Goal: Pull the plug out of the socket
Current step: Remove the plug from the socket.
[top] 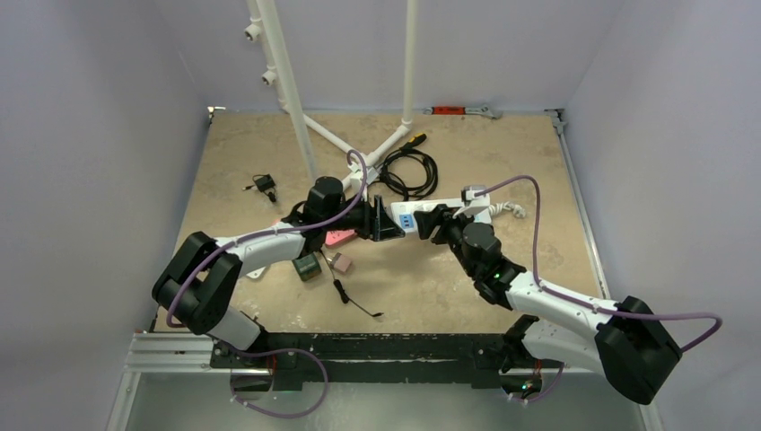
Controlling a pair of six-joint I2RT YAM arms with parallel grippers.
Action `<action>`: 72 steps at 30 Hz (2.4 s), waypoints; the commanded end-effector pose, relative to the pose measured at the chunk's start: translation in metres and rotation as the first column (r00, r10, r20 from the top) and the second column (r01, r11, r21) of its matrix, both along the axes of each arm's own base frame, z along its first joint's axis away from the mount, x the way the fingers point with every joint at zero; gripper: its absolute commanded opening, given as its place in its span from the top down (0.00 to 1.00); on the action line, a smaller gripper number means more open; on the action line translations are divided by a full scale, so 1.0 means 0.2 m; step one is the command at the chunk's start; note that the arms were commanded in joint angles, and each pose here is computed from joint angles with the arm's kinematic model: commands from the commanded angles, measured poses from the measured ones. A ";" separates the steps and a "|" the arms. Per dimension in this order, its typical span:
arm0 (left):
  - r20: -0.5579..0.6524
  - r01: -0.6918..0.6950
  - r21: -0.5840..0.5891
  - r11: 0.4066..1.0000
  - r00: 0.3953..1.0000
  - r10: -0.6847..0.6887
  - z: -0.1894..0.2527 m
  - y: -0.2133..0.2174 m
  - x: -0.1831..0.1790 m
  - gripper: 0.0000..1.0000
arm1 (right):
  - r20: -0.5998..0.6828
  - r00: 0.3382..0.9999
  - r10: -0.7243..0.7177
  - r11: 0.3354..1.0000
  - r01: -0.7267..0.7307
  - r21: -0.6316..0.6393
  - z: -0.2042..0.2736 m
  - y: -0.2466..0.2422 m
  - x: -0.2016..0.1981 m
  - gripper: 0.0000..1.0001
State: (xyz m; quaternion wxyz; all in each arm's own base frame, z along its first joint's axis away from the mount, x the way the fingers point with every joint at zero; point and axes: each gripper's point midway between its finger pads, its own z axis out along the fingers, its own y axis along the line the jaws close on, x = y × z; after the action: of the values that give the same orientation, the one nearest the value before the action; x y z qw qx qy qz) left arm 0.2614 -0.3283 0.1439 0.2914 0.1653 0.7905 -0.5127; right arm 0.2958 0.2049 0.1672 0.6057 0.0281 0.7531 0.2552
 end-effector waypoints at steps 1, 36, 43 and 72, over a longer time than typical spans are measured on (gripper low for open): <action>0.041 0.031 -0.052 0.998 0.999 -0.029 0.09 -0.05 0.02 0.46 | 0.127 0.992 0.012 0.992 -0.027 0.120 0.23 0.04 0.02 1.00; -0.029 -0.003 -0.033 0.999 1.000 0.002 -0.01 -0.05 0.04 1.00 | -0.060 0.973 -0.222 0.958 0.229 0.172 0.00 -0.12 0.09 1.00; -0.029 -0.003 -0.036 0.999 1.000 0.002 -0.01 -0.05 0.04 1.00 | -0.001 0.960 -0.280 0.951 0.277 0.133 0.08 -0.19 0.09 1.00; -0.043 -0.049 0.045 0.998 0.998 0.051 -0.10 -0.02 0.08 1.00 | -0.053 0.964 -0.260 0.957 0.265 0.115 0.06 -0.10 0.11 1.00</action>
State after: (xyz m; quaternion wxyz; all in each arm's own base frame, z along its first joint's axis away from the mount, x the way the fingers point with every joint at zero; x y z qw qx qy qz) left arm 0.2757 -0.3260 0.1155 0.2706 0.1179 0.8187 -0.4926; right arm 0.3034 0.1983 0.1477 0.6020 0.1176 0.7776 0.1384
